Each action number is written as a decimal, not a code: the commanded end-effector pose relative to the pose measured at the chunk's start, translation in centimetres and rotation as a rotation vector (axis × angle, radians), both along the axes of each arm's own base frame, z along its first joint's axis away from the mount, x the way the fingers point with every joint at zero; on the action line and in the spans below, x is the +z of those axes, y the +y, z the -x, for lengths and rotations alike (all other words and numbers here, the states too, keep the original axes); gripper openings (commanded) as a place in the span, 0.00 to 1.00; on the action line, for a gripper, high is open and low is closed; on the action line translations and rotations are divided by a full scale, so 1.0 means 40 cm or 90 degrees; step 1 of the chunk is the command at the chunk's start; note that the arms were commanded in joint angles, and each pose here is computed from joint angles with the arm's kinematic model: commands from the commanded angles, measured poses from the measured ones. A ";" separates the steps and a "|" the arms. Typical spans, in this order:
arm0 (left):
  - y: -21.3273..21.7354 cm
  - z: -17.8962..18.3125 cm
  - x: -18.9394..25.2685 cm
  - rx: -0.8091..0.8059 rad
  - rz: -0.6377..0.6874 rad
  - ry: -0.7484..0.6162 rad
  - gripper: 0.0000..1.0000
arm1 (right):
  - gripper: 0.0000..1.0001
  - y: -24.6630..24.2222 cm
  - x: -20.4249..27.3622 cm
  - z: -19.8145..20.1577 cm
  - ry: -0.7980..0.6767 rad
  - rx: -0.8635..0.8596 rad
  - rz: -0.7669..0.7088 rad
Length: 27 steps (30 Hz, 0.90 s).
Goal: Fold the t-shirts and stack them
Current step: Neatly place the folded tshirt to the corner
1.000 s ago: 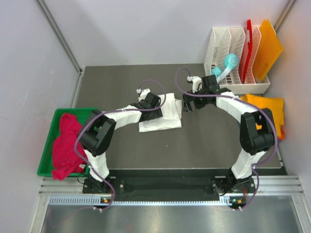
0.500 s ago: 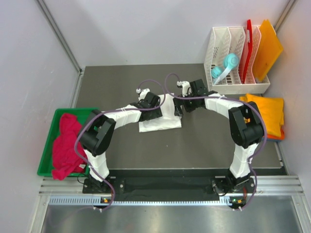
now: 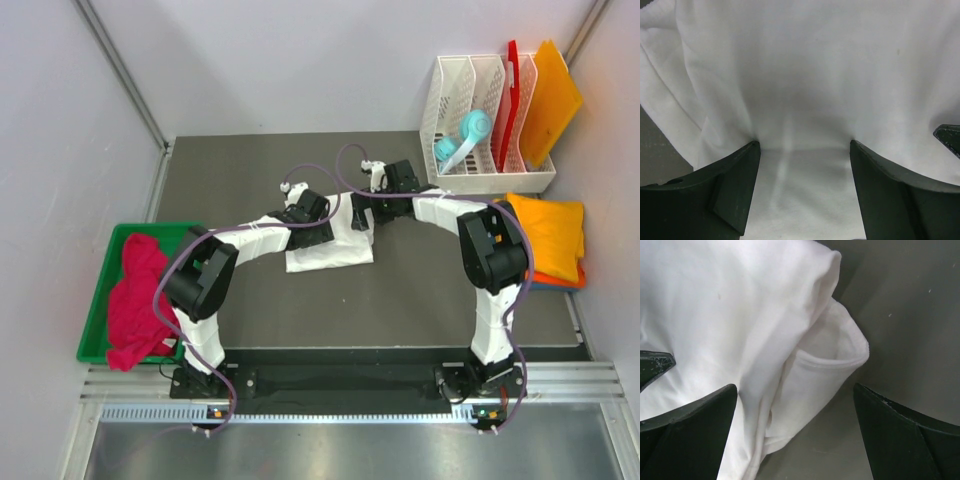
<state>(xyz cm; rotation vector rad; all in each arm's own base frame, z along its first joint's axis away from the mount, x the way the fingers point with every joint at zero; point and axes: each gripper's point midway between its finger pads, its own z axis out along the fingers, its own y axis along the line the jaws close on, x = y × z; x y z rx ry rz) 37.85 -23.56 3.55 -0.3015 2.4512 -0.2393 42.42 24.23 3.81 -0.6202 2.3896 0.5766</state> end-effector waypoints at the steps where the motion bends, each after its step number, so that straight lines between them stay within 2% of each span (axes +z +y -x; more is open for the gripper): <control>1: 0.050 0.077 -0.075 -0.004 -0.056 0.089 0.77 | 1.00 0.031 -0.070 0.057 0.070 0.008 -0.013; 4: 0.055 0.077 -0.068 -0.004 -0.060 0.087 0.77 | 0.98 0.021 -0.096 0.091 0.093 0.008 -0.007; 11: 0.057 0.076 -0.067 0.002 -0.061 0.086 0.77 | 0.85 -0.007 -0.125 0.136 0.138 -0.028 0.016; 12: 0.054 0.077 -0.070 0.000 -0.059 0.088 0.77 | 0.78 -0.011 -0.124 0.137 0.138 -0.035 0.019; 21: 0.044 0.069 -0.079 0.006 -0.053 0.092 0.76 | 0.52 -0.050 -0.156 0.170 0.171 -0.050 0.074; 23: 0.043 0.070 -0.081 0.005 -0.054 0.093 0.76 | 0.42 -0.059 -0.166 0.186 0.179 -0.048 0.084; 25: 0.042 0.067 -0.082 0.006 -0.053 0.092 0.76 | 0.37 -0.064 -0.167 0.193 0.183 -0.047 0.085; 27: 0.042 0.068 -0.089 0.007 -0.055 0.095 0.75 | 0.17 -0.062 -0.155 0.193 0.177 -0.045 0.083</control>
